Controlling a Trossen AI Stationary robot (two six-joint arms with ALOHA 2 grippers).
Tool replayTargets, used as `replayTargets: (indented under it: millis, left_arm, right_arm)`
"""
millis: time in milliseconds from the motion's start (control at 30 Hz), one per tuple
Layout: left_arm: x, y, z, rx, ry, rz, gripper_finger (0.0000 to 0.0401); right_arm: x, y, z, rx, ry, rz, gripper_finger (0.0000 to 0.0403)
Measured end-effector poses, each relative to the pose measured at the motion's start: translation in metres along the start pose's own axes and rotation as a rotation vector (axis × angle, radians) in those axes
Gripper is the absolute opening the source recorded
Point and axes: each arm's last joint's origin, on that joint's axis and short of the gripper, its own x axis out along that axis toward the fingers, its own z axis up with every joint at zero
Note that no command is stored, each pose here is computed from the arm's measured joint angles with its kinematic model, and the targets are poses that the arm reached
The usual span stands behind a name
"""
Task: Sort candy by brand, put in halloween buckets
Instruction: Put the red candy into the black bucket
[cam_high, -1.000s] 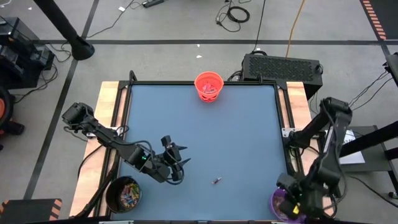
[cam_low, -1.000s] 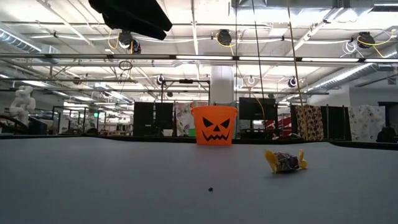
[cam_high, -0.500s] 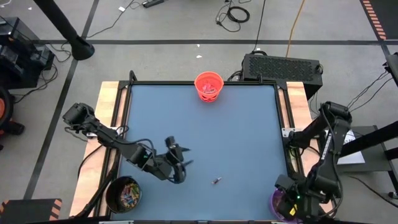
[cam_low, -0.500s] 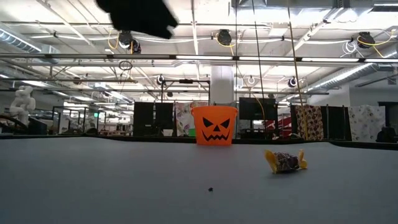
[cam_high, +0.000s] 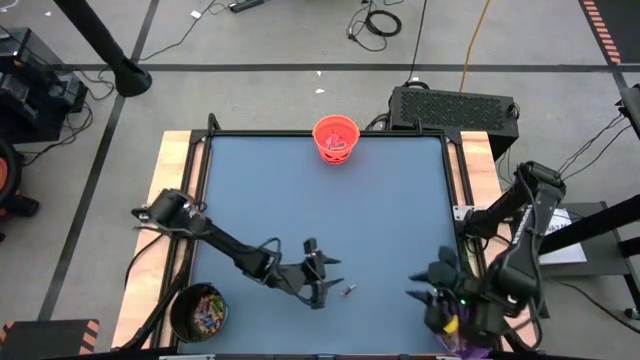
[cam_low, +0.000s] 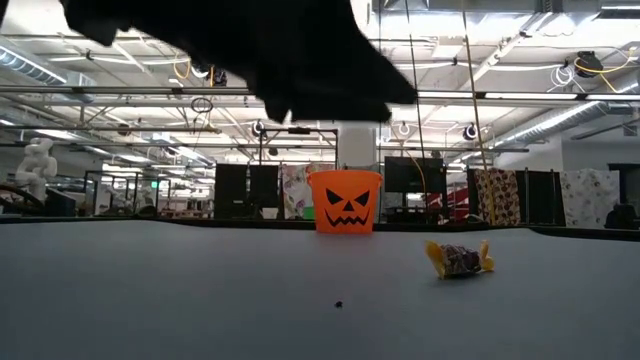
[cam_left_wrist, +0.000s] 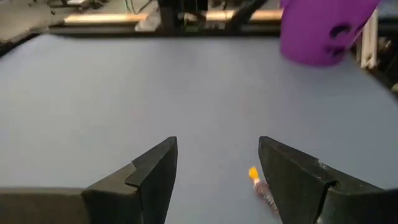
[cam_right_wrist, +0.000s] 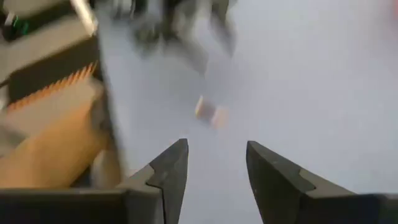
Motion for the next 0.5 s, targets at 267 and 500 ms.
replayTargets:
  millis: [267,500]
  left_arm:
    - [0.022,-0.013,-0.017,-0.019,0.086,-0.093,0.0233]
    - [0.037,-0.020,-0.031,-0.006,0.121,-0.115,0.0233]
  right_arm:
    - [0.017,-0.006,0.029,-0.128,-0.280,-0.137,0.0155]
    - [0.027,-0.010,0.045,-0.168,-0.394,-0.226,0.0155]
